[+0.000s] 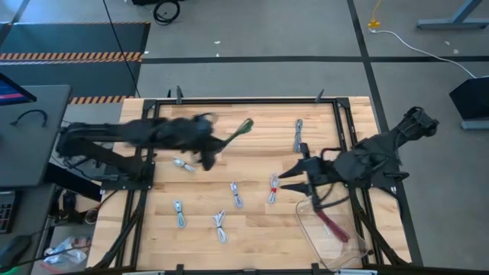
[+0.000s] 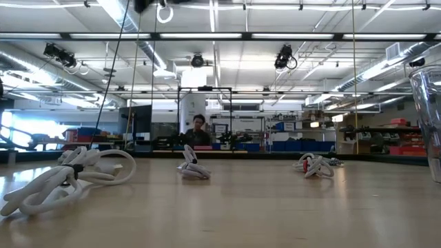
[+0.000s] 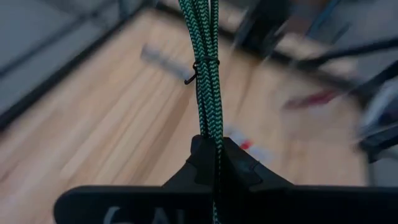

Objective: Pick and place USB-C Cables
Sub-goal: Put the green charger cable into the transparent bin

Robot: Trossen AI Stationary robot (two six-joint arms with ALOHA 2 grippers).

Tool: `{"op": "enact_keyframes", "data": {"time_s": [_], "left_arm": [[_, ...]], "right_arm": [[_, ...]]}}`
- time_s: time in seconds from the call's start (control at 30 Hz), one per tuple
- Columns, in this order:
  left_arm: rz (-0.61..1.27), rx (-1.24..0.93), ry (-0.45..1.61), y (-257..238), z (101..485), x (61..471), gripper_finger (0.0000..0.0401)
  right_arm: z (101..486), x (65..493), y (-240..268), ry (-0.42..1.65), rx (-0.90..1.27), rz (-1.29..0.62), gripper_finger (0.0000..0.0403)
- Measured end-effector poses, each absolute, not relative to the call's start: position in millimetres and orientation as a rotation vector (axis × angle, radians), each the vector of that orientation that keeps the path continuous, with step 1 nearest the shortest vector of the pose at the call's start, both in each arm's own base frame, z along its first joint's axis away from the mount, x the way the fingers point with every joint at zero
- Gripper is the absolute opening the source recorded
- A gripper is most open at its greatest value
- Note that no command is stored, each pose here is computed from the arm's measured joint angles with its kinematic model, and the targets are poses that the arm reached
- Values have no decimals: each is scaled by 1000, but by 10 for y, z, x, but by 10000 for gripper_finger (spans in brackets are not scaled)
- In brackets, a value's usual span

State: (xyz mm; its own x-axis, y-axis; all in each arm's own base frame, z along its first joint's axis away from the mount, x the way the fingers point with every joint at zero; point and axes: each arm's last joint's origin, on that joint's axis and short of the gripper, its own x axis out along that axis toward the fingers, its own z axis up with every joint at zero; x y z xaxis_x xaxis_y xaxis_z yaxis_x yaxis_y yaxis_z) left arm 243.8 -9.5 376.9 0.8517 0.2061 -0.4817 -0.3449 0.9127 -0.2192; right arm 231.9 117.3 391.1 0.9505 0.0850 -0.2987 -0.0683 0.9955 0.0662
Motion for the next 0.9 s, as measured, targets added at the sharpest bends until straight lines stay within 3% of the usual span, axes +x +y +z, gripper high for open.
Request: {"op": "enact_keyframes", "data": {"time_s": [0.27,0.67,0.9], "left_arm": [[215,-279,285,-523,4118,1841,9],[103,-260,288,-766,4129,1740,9],[99,-225,291,-765,4127,1738,9]], "right_arm": [[3796,2981,1222,81,-89,114,136],[3466,3731,874,-157,-113,53,182],[3349,3957,632,-325,-100,159,210]]}}
